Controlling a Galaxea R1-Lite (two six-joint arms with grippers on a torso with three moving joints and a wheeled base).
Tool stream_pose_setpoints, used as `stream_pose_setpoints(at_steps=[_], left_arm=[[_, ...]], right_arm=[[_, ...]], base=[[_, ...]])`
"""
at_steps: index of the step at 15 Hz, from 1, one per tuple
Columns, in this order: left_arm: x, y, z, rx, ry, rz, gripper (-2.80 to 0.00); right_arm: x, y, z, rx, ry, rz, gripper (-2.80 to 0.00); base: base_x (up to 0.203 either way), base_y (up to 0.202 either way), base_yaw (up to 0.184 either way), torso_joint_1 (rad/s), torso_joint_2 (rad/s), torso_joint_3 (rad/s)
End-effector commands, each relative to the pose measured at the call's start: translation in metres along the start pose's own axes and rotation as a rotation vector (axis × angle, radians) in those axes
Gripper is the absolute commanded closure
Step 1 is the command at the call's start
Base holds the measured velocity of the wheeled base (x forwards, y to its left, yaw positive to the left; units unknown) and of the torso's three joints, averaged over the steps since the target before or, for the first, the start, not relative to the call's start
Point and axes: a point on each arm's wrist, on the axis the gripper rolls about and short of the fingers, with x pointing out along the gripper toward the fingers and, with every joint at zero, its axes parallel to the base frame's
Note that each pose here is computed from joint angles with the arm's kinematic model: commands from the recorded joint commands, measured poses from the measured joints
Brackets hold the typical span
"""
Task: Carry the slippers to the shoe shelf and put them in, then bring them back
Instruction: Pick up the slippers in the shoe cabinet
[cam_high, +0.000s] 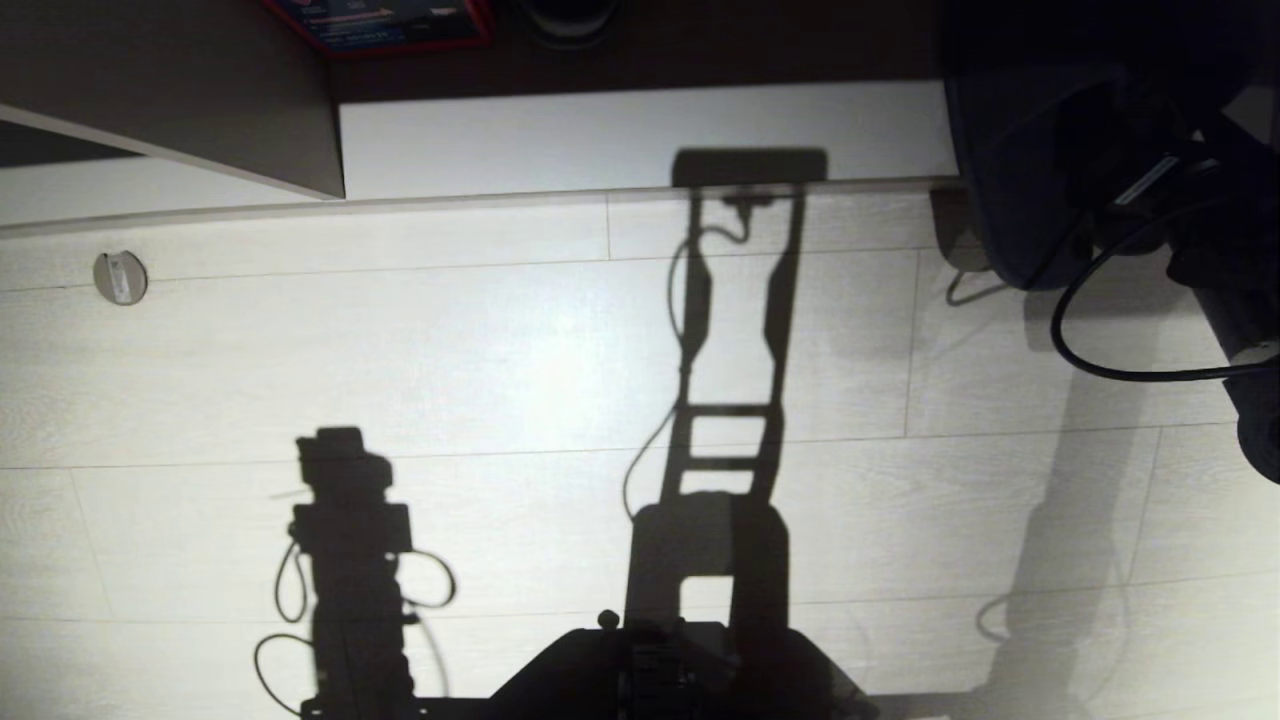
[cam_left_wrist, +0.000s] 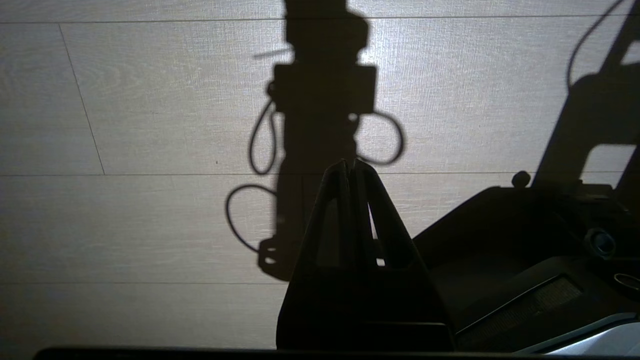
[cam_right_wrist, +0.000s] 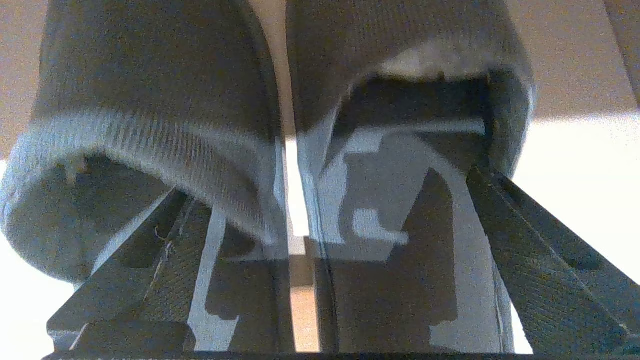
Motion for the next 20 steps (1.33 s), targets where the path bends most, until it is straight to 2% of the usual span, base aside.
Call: stream_pose_setpoints(at_steps=[1, 10, 20], left_arm=[[0.000, 0.000, 0.000, -0.001, 0.000, 0.000, 0.00], [0.000, 0.000, 0.000, -0.001, 0.000, 0.000, 0.00], [0.000, 0.000, 0.000, -0.001, 0.000, 0.000, 0.00]], right_arm=[[0.006, 0.001, 0.001, -0.003, -0.025, 0.008, -2.80], [0.027, 0.007, -0.011, -0.017, -0.052, 0.045, -2.80], [0.048, 0.013, -0.011, -0.027, -0.118, 0.059, -2.80]], base=[[0.000, 0.000, 0.000, 0.000, 0.00, 0.000], [0.000, 0.000, 0.000, 0.000, 0.00, 0.000], [0.000, 0.000, 0.000, 0.000, 0.00, 0.000]])
